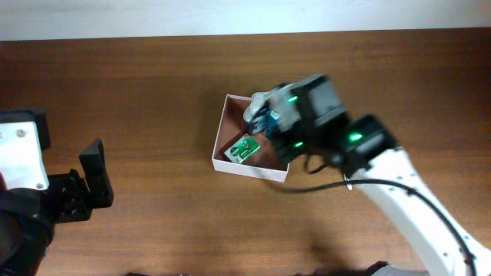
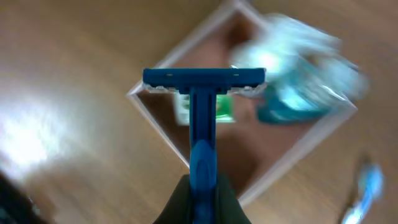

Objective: Pack container
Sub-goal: 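Drop the razor into the box with the right gripper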

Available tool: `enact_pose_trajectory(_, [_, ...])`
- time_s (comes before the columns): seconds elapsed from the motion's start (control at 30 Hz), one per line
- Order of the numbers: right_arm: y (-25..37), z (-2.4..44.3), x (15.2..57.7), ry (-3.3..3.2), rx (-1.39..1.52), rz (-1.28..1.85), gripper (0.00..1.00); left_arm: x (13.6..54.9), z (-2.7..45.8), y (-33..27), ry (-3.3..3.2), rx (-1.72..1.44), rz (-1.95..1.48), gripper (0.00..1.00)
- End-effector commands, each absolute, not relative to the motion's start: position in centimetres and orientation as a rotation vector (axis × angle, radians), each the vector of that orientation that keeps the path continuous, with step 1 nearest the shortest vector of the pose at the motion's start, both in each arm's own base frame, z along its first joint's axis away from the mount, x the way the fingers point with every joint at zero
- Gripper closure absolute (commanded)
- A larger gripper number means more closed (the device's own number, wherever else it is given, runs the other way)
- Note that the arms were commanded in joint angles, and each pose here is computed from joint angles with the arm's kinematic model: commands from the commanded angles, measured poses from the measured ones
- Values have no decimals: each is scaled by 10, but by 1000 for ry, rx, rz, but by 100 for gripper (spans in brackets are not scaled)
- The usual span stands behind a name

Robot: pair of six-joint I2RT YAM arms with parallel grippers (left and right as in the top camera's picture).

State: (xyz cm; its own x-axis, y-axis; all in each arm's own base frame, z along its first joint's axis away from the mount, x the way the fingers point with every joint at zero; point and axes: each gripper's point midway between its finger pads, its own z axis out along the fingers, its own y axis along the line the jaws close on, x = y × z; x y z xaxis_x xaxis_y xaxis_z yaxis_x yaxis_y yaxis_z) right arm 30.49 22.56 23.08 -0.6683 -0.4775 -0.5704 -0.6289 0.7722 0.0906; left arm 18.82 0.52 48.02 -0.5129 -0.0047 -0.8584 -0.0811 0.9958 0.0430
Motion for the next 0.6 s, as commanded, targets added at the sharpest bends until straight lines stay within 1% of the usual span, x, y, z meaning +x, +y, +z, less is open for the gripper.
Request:
enact_pose_trajectory(0.0, [247,199,309,2349,-1144,258,96,188,481,9,2106,-61,122,0])
enact_pose_trajectory(0.1, [257,171,322,2304,-1297,191,96,188,481,9,2106,-61,122,1])
enact_pose_trajectory(0.13, [257,150,329,2295,-1393,159,96,188,481,9,2106,-61,122,1])
enact_pose_trajectory(0.17, [256,138,332,2298,-1437,140,96,188,481,9,2106,-61,122,1])
enact_pose_trajectory(0.27, [249,113,344,2339,-1457,75,96,188,481,9,2105,-61,121,1])
enact_pose_trajectory(0.33, [250,109,345,2344,-1455,74,95,188,481,9,2105,-61,121,1])
enact_pose_trajectory(0.4, [251,113,345,2354,-1425,86,52,188,481,9,2106,-61,122,1])
enact_pose_trajectory(0.43, [251,120,344,2368,-1392,95,48,188,481,9,2106,-61,122,1])
enact_pose_trajectory(0.5, [249,139,341,2390,-1333,107,48,188,481,9,2106,-61,122,1])
enact_pose_trajectory(0.57, [241,166,341,2433,-1207,129,48,188,481,9,2106,-61,122,1])
